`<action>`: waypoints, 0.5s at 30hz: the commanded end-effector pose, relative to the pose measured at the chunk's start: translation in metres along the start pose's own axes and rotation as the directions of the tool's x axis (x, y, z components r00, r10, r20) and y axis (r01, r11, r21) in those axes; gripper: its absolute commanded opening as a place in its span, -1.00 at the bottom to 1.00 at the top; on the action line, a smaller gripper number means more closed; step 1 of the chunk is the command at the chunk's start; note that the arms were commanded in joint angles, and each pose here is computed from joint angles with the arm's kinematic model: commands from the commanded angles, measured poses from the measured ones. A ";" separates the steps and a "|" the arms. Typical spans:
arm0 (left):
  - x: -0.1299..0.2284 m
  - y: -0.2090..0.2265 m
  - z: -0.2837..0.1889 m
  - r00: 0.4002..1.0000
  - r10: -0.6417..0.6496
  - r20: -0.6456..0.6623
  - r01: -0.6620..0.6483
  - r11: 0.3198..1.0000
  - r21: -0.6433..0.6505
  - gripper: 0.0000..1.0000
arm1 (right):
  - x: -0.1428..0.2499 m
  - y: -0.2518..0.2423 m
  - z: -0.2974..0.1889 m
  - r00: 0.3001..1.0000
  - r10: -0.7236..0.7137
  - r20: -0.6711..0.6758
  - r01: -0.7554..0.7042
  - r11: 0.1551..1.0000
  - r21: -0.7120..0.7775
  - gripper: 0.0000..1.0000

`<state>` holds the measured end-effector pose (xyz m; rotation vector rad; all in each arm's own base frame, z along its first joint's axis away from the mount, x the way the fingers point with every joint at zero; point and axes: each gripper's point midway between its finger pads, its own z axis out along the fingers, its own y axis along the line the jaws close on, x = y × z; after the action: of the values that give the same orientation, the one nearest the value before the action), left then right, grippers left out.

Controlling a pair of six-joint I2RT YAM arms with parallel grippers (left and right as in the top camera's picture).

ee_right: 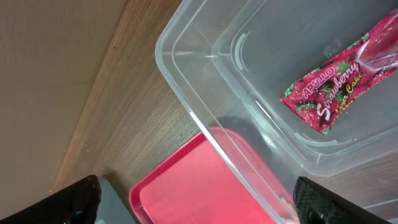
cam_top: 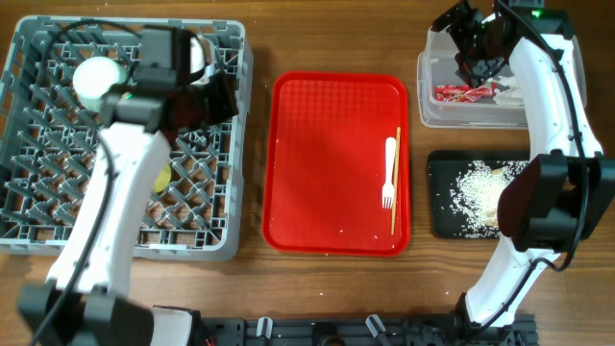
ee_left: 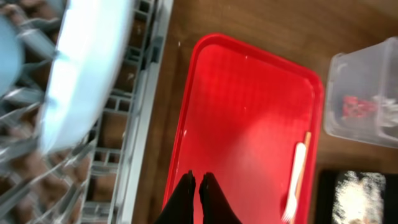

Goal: Sort waste into correct bins and load items into the dishwasher rack

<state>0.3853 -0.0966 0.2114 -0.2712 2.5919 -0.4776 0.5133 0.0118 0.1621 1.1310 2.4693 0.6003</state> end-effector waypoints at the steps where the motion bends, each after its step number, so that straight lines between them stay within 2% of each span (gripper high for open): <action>1: -0.011 0.009 0.052 0.999 0.044 0.012 -0.043 0.996 -0.083 -0.92 | -0.005 0.003 0.002 1.000 0.003 0.018 -0.003 1.000 0.003 1.00; 4: -0.036 0.035 0.065 0.991 0.060 0.116 -0.031 0.971 -0.238 -0.92 | -0.005 0.003 0.002 1.000 0.003 0.018 -0.003 1.000 0.002 0.99; 7: -0.049 0.051 0.059 0.981 0.075 0.179 -0.012 0.943 -0.331 -0.92 | -0.005 0.003 0.002 1.000 0.003 0.018 -0.003 1.000 0.002 0.99; 12: -0.054 0.055 0.055 0.976 0.080 0.204 -0.002 0.933 -0.359 -0.92 | -0.005 0.003 0.002 1.000 0.003 0.018 -0.003 1.000 0.002 0.99; 15: -0.066 0.067 0.047 0.960 0.021 0.279 0.093 0.917 -0.389 -0.92 | -0.005 0.004 0.002 1.000 0.002 0.018 -0.002 1.000 0.002 0.99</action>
<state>0.4548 -0.0517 0.1673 -0.3770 2.4525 0.0101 0.5133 0.0118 0.1621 1.1310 2.4693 0.6003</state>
